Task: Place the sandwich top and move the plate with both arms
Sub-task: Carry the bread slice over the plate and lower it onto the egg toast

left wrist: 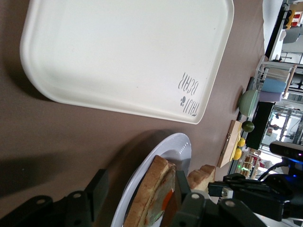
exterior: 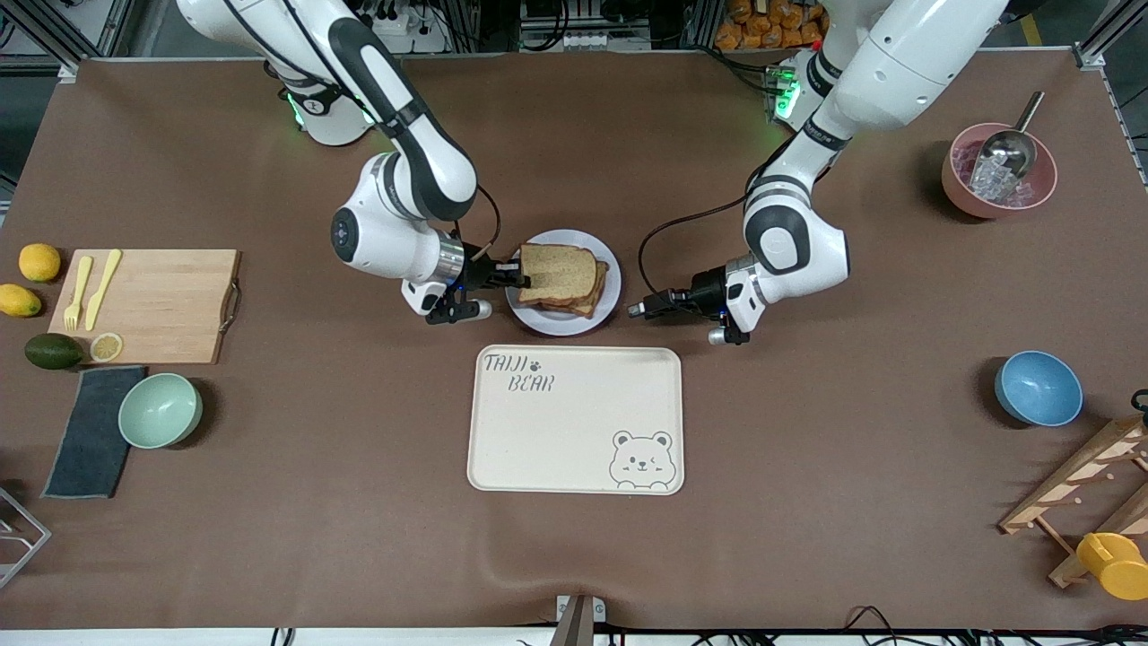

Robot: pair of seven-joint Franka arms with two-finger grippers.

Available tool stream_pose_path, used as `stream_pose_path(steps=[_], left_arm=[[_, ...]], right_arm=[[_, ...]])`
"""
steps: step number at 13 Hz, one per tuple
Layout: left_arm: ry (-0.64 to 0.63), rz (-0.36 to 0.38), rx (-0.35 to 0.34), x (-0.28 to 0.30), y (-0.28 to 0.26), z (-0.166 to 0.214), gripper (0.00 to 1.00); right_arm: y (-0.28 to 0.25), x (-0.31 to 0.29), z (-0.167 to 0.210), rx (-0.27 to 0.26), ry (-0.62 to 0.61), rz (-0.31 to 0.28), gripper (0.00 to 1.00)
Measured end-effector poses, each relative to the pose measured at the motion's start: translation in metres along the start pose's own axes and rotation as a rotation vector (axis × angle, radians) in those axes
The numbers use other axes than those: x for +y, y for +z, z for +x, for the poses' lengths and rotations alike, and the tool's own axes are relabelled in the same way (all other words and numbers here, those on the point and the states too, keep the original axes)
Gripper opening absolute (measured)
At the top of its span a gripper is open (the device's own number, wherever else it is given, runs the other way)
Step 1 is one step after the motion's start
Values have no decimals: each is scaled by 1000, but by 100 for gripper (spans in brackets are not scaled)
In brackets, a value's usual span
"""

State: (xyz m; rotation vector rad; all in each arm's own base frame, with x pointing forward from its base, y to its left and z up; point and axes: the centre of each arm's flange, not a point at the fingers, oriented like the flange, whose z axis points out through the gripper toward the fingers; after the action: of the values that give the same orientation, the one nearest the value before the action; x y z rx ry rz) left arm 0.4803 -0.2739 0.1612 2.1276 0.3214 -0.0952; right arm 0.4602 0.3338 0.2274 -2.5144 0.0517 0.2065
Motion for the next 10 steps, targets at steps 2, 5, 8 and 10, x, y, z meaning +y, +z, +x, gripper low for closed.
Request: stream_pose_path(steps=[2, 5, 8, 10], left_arm=[[0, 0, 0, 0, 0, 0, 65], [0, 0, 0, 0, 0, 0, 65], [0, 1, -1, 0, 0, 0, 65], [-1, 1, -1, 0, 0, -1, 65]], right_arm=[[7, -3, -8, 3, 2, -4, 7], [11, -1, -12, 6, 15, -3, 7], [13, 0, -13, 6, 28, 3, 22], [13, 0, -13, 6, 43, 4, 46]])
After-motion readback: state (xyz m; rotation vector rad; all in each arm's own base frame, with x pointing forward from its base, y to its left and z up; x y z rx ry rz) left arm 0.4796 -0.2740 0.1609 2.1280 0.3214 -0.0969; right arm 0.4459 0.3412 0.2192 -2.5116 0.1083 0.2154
